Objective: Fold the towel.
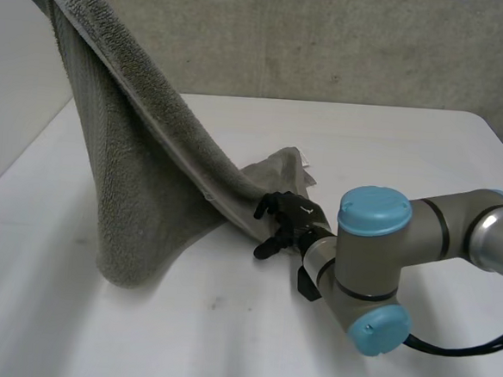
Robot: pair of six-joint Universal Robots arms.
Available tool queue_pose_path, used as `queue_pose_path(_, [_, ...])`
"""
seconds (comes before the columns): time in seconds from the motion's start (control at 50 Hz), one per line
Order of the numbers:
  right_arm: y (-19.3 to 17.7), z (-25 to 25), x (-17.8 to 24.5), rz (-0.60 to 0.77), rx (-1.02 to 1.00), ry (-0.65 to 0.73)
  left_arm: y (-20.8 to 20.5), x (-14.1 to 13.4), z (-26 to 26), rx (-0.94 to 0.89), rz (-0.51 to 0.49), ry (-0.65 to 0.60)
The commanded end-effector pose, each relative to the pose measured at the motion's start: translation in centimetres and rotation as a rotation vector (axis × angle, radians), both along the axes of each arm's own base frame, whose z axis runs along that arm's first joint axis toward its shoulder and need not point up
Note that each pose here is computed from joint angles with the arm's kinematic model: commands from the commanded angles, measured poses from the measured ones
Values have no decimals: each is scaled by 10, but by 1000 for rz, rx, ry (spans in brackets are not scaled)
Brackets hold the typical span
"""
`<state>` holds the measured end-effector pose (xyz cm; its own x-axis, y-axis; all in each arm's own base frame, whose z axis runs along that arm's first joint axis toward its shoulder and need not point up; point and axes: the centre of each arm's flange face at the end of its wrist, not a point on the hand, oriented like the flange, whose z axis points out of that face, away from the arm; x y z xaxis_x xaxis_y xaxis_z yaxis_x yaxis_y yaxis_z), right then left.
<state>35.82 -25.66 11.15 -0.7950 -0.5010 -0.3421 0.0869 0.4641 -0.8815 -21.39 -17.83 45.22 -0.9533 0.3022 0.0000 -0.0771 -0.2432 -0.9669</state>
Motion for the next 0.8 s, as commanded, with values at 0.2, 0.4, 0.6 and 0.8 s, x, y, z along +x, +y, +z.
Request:
queue_pose_path(0.2, [-30, -1, -1, -143, -84, -29, -5, 0, -6, 24, 0, 13])
queue_pose_path(0.4, [-86, 87, -83, -358, -306, -152, -27, 13, -22, 79, 71, 6])
queue_pose_path(0.6, [-50, 196, -100, -123, -606, 7, -46, 12, -61, 210, 91, -42])
queue_pose_path(0.8, [2, 254, -111, -45, -729, 311, -57, 9, -101, 354, 93, -96])
